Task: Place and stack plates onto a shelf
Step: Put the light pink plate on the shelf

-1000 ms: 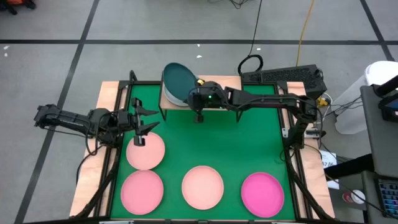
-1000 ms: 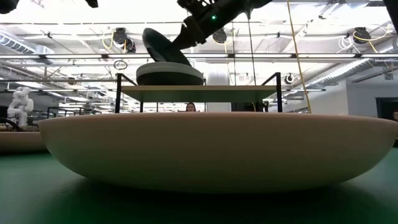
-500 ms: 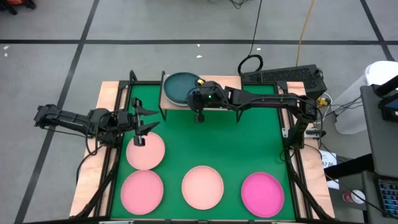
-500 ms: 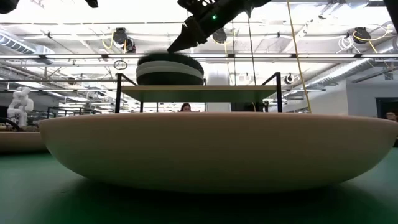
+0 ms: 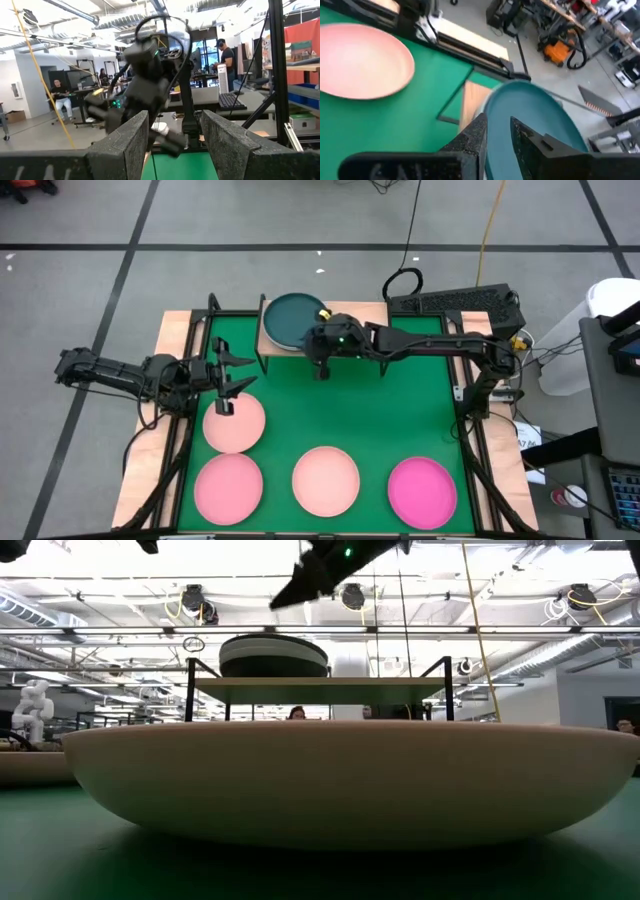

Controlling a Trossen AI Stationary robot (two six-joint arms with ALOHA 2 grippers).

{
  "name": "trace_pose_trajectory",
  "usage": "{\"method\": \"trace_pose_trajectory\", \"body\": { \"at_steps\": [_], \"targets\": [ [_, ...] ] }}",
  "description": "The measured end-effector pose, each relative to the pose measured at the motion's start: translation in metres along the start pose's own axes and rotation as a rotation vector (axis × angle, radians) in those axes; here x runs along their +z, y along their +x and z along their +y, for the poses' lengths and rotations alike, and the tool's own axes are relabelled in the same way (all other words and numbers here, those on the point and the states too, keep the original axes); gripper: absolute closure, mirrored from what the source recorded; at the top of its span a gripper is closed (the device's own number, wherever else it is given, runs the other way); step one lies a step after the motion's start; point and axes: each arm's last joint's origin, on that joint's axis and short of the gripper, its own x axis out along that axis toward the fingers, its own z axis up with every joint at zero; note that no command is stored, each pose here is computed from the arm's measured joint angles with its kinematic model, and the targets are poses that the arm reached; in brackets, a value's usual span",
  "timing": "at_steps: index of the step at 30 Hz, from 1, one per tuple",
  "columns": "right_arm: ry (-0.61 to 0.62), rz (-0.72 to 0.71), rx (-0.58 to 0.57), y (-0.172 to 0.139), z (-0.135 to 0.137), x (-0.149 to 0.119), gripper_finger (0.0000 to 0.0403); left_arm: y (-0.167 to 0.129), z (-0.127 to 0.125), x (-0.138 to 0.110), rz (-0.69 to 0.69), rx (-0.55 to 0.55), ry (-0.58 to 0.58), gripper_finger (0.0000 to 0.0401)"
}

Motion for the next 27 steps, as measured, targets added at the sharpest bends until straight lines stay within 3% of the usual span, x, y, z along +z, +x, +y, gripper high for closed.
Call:
{"method": "trace_pose_trajectory", "body": {
  "at_steps": [11, 16, 21, 27],
  "targets": [
    [0.018, -0.073, 0.094, -0.060, 0.025, 0.036, 0.0332, 0.000, 0.000, -0.001, 0.011, -0.003, -0.033, 0.0210],
    [0.006, -0.055, 0.162, -0.078, 0.051, 0.033, 0.0332, 0.000, -0.001, -0.002, 0.020, -0.004, -0.046, 0.0210],
    [-0.026, -0.047, 0.094, -0.093, 0.079, 0.023, 0.0332, 0.003, -0.002, -0.006, 0.044, -0.010, -0.037, 0.0210],
    [0.040, -0.094, 0.151, -0.110, 0.110, 0.000, 0.0332, 0.006, -0.004, -0.010, 0.064, -0.014, -0.030, 0.0210]
  ]
}}
